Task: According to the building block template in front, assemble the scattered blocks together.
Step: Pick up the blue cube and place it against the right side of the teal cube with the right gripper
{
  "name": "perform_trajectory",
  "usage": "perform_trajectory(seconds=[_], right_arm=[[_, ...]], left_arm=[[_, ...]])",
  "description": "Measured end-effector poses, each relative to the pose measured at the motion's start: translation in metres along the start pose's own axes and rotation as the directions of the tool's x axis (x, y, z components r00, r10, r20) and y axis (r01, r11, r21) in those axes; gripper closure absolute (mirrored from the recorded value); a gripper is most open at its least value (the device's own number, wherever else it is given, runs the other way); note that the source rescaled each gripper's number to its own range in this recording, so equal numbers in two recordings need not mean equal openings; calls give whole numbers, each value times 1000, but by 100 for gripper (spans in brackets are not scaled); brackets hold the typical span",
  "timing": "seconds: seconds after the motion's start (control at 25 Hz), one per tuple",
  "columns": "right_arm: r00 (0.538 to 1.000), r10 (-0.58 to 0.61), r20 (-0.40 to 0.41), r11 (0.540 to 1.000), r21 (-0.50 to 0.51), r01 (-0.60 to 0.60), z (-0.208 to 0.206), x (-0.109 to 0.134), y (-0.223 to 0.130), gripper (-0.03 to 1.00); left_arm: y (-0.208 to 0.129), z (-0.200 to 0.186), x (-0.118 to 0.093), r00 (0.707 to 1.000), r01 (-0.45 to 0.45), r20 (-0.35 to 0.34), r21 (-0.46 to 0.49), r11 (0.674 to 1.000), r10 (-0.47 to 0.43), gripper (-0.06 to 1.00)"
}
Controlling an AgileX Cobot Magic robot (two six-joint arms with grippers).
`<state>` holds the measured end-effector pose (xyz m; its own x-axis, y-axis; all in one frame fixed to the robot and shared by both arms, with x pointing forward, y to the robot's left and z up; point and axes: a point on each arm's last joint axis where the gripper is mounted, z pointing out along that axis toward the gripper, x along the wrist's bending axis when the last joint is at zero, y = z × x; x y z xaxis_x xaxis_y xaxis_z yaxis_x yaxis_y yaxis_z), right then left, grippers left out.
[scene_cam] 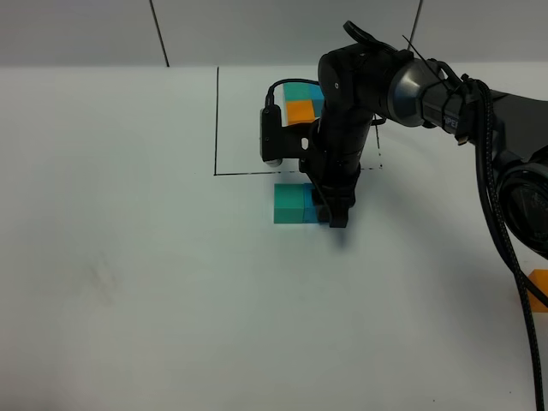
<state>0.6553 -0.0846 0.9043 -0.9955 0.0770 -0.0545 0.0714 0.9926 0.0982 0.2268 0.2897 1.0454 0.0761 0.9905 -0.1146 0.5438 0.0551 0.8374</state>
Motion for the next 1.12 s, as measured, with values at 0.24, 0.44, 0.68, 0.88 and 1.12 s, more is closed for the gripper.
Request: perform_trajectory(seconds=[0.24,0.44,0.68,0.88,1.12], right_arm=[[1000,-1,1,1000,2,1,0,0,0,95],[1000,-5,4,1000,7,5,0,0,-1,95],[1000,-11,9,1000,15,11,0,-1,-1,95],[1000,-14,14,1000,17,14,0,-1,-2,93],[999,-20,31,999,47,18,-1,-3,-4,46]], left_arm=[[0,0,0,1000,0,0,0,1000,0,41],[0,0,0,1000,0,0,0,1000,0,41],[0,0,0,1000,0,0,0,1000,0,41],[0,0,0,1000,0,0,0,1000,0,41],[0,0,0,1000,0,0,0,1000,0,41]])
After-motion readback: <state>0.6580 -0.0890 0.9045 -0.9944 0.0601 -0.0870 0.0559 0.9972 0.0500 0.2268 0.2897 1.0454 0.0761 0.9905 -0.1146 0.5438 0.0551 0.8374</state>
